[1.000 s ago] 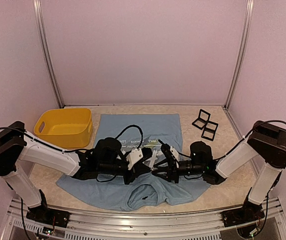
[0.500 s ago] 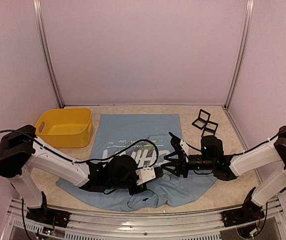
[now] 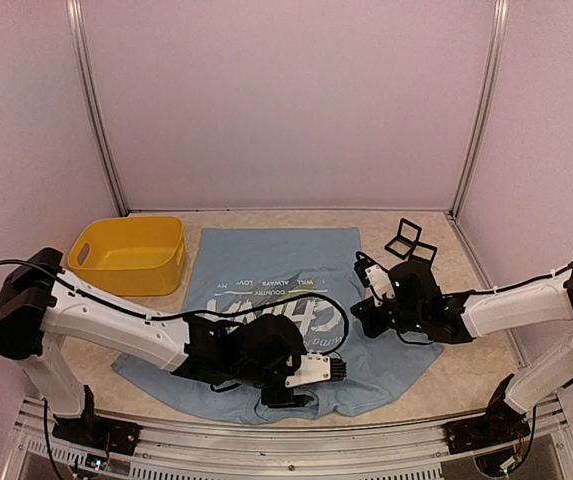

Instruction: Pin the brooch onto the clothing

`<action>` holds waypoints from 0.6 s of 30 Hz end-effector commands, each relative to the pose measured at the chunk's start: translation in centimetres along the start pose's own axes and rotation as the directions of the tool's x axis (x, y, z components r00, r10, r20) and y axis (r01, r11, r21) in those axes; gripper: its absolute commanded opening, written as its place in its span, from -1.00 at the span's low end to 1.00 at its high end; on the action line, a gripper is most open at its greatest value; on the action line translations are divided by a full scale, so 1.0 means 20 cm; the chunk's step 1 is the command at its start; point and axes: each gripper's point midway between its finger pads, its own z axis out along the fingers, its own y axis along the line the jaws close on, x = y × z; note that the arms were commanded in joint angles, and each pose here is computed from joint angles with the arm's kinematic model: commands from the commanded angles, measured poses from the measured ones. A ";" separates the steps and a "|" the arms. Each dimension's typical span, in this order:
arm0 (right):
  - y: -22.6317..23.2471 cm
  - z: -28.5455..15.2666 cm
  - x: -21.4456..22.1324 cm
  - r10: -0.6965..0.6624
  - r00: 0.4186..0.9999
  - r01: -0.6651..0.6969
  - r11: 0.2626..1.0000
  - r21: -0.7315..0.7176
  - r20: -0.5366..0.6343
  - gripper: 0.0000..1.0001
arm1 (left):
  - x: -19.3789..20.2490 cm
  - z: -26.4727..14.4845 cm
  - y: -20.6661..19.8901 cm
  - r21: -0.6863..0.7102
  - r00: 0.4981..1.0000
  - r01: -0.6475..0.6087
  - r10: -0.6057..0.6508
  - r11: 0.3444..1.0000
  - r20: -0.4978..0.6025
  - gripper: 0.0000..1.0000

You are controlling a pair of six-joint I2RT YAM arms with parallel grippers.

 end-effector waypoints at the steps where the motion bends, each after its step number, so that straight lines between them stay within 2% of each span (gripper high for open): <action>1: -0.26 -0.11 0.17 0.229 0.965 -0.179 0.929 0.324 -0.124 -1.00 | -0.09 -0.21 0.29 0.027 0.943 0.270 -0.271 0.962 0.194 0.35; 3: -0.30 -0.16 0.24 0.298 0.943 -0.222 0.896 0.384 -0.150 -1.00 | -0.01 -0.24 0.53 0.013 0.857 0.453 -0.440 0.891 0.268 0.29; 5: -0.32 -0.21 0.31 0.366 0.916 -0.267 0.861 0.433 -0.165 -1.00 | 0.17 -0.20 0.75 -0.055 0.755 0.633 -0.601 0.772 0.262 0.12; 7: -0.33 -0.24 0.37 0.414 0.892 -0.296 0.838 0.458 -0.181 -1.00 | 0.43 -0.09 0.95 -0.202 0.666 0.746 -0.721 0.635 0.194 -0.11; 9: -0.33 -0.25 0.43 0.444 0.872 -0.311 0.827 0.469 -0.206 -1.00 | 0.58 -0.01 1.10 -0.306 0.596 0.786 -0.789 0.537 0.148 -0.20; 11: -0.32 -0.25 0.48 0.477 0.842 -0.315 0.813 0.490 -0.251 -1.00 | 0.73 0.10 1.16 -0.349 0.538 0.808 -0.836 0.475 0.107 -0.27; 16: -0.35 -0.33 0.73 0.616 0.705 -0.293 0.705 0.646 -0.352 -1.00 | 1.04 0.20 1.35 -0.446 0.392 0.844 -0.911 0.299 0.132 -0.22; 18: -0.33 -0.35 0.80 0.638 0.671 -0.285 0.693 0.663 -0.378 -1.00 | 1.16 0.23 1.42 -0.468 0.328 0.852 -0.936 0.234 0.130 -0.22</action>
